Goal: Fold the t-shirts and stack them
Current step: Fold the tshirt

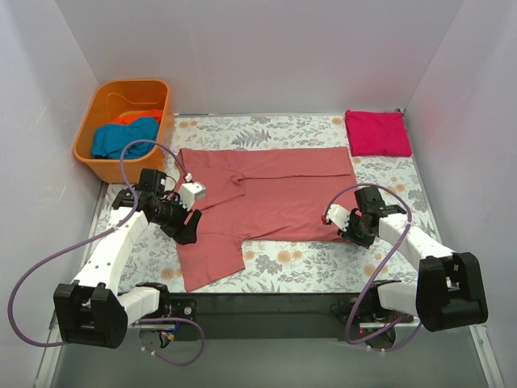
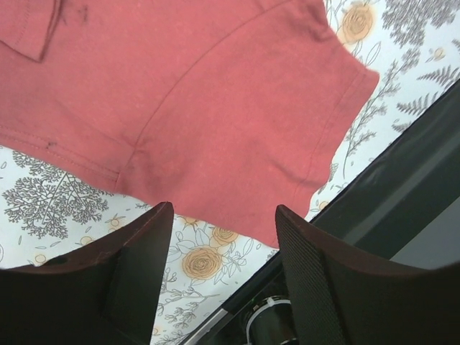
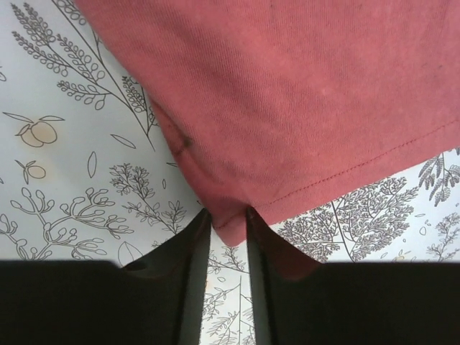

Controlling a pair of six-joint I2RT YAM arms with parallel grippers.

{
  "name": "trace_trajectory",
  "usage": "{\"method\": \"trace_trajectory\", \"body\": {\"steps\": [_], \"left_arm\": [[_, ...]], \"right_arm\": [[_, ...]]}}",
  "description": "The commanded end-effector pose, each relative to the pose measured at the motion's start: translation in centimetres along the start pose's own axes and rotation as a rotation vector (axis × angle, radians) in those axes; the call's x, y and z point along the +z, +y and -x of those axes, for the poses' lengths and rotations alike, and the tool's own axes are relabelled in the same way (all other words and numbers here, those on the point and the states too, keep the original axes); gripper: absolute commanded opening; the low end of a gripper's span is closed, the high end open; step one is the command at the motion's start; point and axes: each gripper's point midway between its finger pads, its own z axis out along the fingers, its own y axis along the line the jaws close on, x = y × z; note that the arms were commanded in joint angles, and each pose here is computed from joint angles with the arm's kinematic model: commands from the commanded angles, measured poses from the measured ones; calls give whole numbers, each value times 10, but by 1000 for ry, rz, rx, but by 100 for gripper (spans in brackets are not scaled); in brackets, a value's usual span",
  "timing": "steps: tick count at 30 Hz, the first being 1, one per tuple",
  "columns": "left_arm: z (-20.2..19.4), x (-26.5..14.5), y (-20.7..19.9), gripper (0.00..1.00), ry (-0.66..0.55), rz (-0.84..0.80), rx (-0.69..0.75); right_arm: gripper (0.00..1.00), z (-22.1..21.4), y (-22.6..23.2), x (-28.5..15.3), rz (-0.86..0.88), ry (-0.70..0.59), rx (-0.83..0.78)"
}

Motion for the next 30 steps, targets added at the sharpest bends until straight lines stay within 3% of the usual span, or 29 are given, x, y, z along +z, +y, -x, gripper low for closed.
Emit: {"method": "trace_trajectory", "body": {"steps": [1,2,5,7,12,18,23,30], "left_arm": [[-10,2,1,56,-1,17,84],[-20,8,0,53,28,20,93],[-31,17,5,49,47,50,136],[-33,24,6,48,57,71,178],[-52,44,18,47,112,157,303],[-46,52,32,47,95,213,372],[-53,63,33,46,124,185,417],[-93,79,31,42,244,117,440]], "right_arm": [[30,3,-2,4,-13,-13,-21],[21,2,-2,4,-13,-13,-20],[6,3,-2,4,-15,-15,-21],[1,3,-4,3,-19,-12,-21],[1,2,-1,5,-5,-2,-15],[1,3,0,5,7,0,-11],[1,3,0,5,10,2,-12],[1,4,-2,3,11,8,-9]]}}
